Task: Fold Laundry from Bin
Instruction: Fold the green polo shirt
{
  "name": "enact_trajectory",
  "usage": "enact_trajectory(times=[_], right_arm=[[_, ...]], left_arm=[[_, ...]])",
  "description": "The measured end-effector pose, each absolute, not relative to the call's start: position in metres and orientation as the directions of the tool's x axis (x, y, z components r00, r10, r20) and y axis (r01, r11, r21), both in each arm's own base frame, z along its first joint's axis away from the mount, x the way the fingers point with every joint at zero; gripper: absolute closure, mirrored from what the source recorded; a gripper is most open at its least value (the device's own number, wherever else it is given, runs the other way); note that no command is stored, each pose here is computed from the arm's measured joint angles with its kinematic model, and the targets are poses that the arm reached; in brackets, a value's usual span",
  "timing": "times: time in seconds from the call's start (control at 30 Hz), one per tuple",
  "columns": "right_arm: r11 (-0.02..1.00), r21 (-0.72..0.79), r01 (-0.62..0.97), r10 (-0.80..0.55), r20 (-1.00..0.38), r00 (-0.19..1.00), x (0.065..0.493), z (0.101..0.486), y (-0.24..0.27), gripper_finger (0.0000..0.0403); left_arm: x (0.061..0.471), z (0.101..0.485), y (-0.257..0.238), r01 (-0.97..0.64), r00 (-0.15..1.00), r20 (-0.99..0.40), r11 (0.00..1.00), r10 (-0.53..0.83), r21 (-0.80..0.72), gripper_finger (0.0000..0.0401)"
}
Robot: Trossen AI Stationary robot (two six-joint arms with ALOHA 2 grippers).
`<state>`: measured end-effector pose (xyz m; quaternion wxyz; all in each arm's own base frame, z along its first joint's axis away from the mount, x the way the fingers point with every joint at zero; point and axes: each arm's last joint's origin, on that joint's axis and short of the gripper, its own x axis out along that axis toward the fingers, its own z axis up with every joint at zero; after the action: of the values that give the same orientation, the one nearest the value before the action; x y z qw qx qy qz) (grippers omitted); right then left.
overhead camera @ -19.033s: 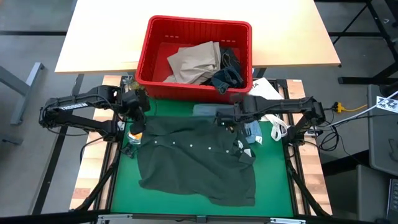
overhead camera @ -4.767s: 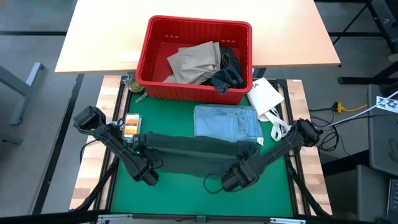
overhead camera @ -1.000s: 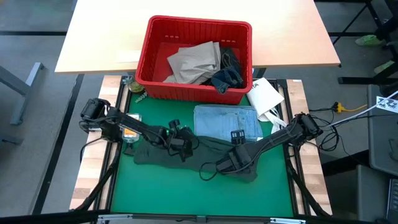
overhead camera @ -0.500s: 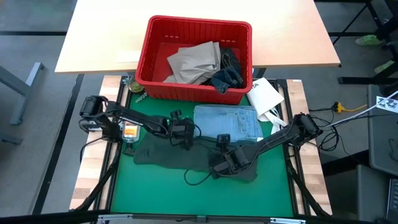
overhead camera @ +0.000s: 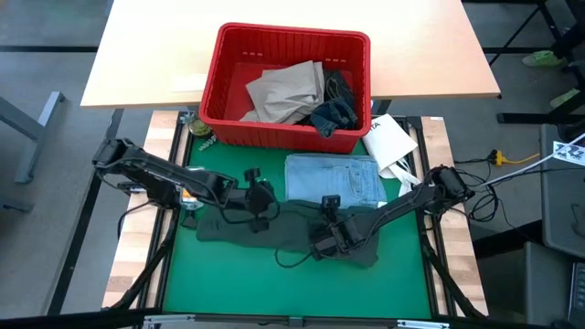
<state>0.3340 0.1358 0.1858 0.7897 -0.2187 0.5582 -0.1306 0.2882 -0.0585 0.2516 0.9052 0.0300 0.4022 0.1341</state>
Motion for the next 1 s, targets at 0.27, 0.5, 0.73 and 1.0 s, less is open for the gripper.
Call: enact_trajectory(times=[0.27,0.5,0.73,1.0], right_arm=[[0.833,-0.552,0.024,-0.532,-0.79,0.303,0.341,0.191,0.112,0.0123],[0.797,-0.604,0.024,-0.598,-0.781,0.18,0.342,0.207,0.084,0.0123],[0.769,-0.639,-0.019,-0.636,-0.768,0.083,0.338,0.23,0.072,0.0123],[0.78,-0.625,-0.019,-0.62,-0.776,0.115,0.341,0.268,0.081,0.0123]], left_arm=[[0.272,0.265,-0.087,-0.12,0.694,-0.697,0.984,0.18,0.134,0.0378],[0.261,0.268,-0.11,-0.032,0.711,-0.694,0.991,0.113,0.128,0.0378],[0.253,0.267,-0.125,0.03,0.71,-0.7,0.991,0.072,0.132,0.0378],[0.249,0.267,-0.133,0.06,0.712,-0.701,0.989,0.051,0.133,0.0378]])
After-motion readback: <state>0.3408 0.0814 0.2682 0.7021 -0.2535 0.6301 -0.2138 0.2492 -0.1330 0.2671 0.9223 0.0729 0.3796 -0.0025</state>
